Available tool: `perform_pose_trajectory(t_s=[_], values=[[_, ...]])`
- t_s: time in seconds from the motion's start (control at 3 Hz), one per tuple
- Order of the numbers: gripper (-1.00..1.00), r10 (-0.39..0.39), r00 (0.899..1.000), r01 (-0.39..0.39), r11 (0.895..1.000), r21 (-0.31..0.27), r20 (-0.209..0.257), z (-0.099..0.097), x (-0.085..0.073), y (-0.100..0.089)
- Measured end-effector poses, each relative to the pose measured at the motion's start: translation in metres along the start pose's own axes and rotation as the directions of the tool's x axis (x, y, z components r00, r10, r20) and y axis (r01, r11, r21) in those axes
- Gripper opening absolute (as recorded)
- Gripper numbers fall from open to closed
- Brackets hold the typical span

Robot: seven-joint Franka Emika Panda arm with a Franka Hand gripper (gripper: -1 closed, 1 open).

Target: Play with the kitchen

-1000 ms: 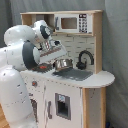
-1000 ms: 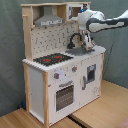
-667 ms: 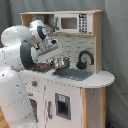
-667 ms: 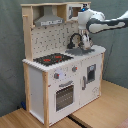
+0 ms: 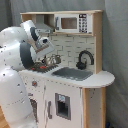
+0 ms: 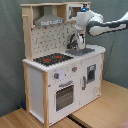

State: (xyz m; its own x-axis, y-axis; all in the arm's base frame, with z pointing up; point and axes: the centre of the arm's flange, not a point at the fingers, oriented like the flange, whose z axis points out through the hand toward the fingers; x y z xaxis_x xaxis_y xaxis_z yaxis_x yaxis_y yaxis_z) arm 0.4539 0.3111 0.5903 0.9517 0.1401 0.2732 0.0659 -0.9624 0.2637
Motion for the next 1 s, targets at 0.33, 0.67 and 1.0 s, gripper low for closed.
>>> perform_pose_trajectory(t_s=[0.33,0.67,1.0], values=[[-1.00,-0.017,0.996,0.022,0.998,0.055,-0.089,-0.012,-0.001,-0.028],[-1.00,-0.016,0.987,0.036,0.992,0.124,-0.162,-0.021,-0.001,-0.052],[-1.00,-0.009,0.980,0.047,0.982,0.185,-0.201,-0.023,0.000,-0.068]])
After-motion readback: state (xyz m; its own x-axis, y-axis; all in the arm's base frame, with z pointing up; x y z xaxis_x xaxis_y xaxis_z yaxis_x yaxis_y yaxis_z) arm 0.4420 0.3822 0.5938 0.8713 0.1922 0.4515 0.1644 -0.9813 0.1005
